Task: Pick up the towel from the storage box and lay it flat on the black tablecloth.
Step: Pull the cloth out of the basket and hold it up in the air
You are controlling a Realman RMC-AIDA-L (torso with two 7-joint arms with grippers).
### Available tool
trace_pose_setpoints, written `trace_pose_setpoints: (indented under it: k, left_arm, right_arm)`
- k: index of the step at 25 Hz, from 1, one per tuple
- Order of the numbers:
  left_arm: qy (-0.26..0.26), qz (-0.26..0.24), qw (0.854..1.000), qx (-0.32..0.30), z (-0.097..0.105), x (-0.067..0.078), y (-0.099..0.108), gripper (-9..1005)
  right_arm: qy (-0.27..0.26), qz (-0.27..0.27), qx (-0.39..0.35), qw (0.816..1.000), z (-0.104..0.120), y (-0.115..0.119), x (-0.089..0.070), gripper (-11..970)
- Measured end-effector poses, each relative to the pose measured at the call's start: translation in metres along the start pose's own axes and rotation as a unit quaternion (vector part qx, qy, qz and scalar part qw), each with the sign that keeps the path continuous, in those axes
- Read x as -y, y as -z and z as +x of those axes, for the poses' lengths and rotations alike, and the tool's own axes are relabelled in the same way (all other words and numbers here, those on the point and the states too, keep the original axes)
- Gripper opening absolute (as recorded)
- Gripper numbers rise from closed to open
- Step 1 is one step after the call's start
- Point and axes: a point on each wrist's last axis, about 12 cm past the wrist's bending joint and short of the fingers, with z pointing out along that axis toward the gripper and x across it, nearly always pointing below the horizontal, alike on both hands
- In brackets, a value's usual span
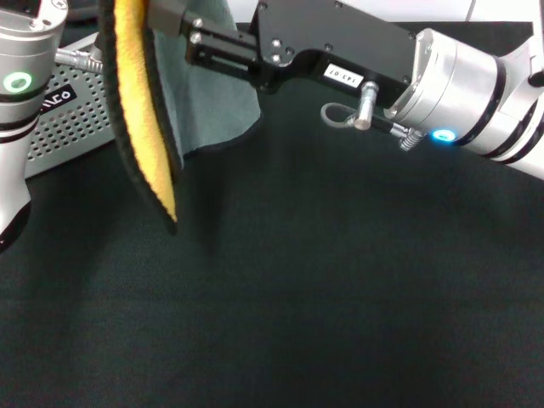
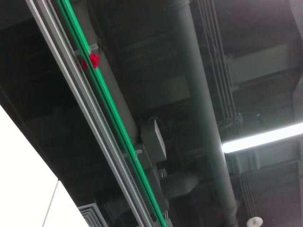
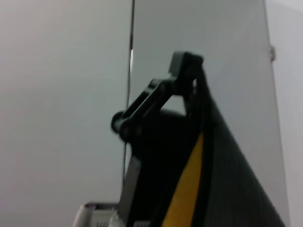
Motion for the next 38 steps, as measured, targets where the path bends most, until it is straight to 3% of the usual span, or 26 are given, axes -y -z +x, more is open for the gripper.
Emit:
trace_pose_setpoints:
  k: [18,26,38]
  left_arm:
    - [0.009,0.000,1.000,-0.010,0.006,0.002,-0.001,29]
    - [0.006,0.005,1.000,-0.010,0.008,0.003,-0.003,29]
    - [0.000,-0.002,1.000,-0.001,0.006,0.002,-0.003,29]
  right_arm:
    - [-0.058,0.059,0.073,0.994,-0.015,0.016,0.009,721]
    - [-0.061,0.087,0.041,0.993,-0.007,0.013,0.016,721]
    - [-0.061,0.073,-0.026,0.995,0.014,0.011,0.006,720]
